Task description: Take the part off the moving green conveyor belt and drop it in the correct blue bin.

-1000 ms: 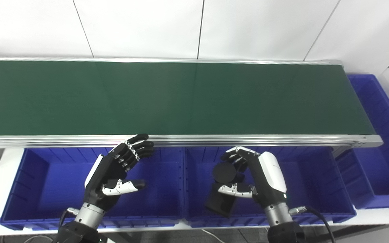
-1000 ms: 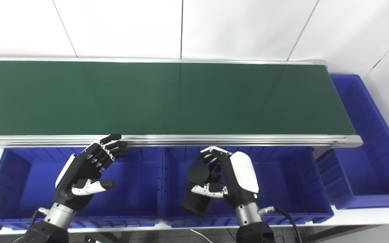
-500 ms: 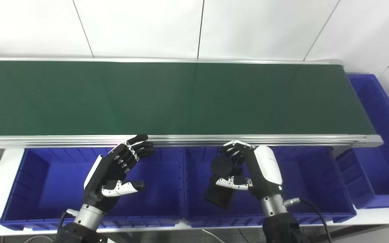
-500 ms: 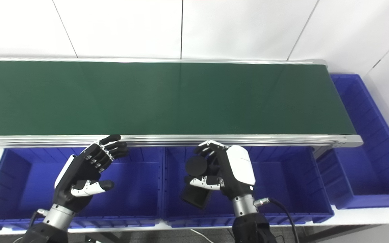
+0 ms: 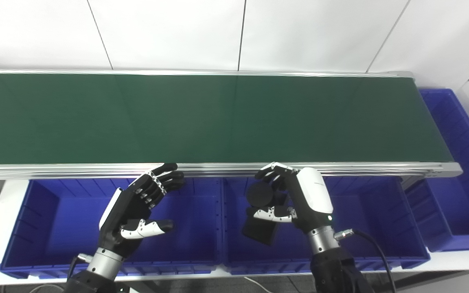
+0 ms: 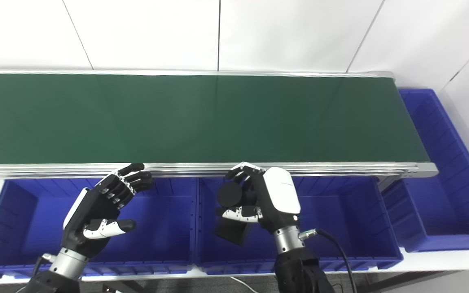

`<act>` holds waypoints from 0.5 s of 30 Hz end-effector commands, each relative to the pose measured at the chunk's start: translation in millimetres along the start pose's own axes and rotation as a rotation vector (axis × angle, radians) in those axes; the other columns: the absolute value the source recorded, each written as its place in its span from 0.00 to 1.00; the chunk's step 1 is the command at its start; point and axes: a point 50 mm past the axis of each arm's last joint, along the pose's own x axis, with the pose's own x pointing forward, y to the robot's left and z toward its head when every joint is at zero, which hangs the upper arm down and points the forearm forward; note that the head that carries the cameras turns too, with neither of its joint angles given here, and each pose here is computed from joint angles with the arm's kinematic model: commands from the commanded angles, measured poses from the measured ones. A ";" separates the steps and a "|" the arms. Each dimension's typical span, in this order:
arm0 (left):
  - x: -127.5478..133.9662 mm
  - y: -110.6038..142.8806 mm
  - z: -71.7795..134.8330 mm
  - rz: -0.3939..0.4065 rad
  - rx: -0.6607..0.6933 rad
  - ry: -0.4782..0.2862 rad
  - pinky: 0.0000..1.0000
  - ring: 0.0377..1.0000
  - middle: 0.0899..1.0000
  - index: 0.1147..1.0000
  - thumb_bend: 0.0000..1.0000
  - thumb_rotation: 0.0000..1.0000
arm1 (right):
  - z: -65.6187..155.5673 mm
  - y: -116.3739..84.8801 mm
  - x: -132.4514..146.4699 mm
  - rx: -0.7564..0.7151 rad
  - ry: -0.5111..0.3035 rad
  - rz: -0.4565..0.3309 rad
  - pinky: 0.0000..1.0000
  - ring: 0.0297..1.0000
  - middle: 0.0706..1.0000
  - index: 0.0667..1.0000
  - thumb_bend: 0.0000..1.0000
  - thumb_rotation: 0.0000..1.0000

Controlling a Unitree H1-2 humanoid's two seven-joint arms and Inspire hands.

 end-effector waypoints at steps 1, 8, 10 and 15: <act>0.7 -0.5 9.5 -0.013 0.008 -0.034 0.77 0.71 0.70 0.73 1.00 0.25 | 5.6 -0.9 1.1 -0.028 -0.046 0.004 0.40 0.40 0.44 0.51 0.50 0.00; 0.4 1.0 10.9 -0.013 0.007 -0.032 0.76 0.70 0.70 0.73 0.99 0.25 | -1.6 5.3 2.3 -0.070 -0.046 0.057 0.38 0.41 0.43 0.50 0.50 0.00; 0.7 1.5 11.0 -0.012 0.005 -0.030 0.75 0.70 0.70 0.73 1.00 0.25 | -2.7 5.8 2.5 -0.076 -0.041 0.066 0.38 0.41 0.44 0.50 0.50 0.00; 1.8 2.0 10.9 -0.014 0.012 -0.033 0.75 0.70 0.70 0.73 1.00 0.25 | -5.9 8.0 4.1 -0.102 -0.035 0.087 0.38 0.41 0.43 0.50 0.50 0.00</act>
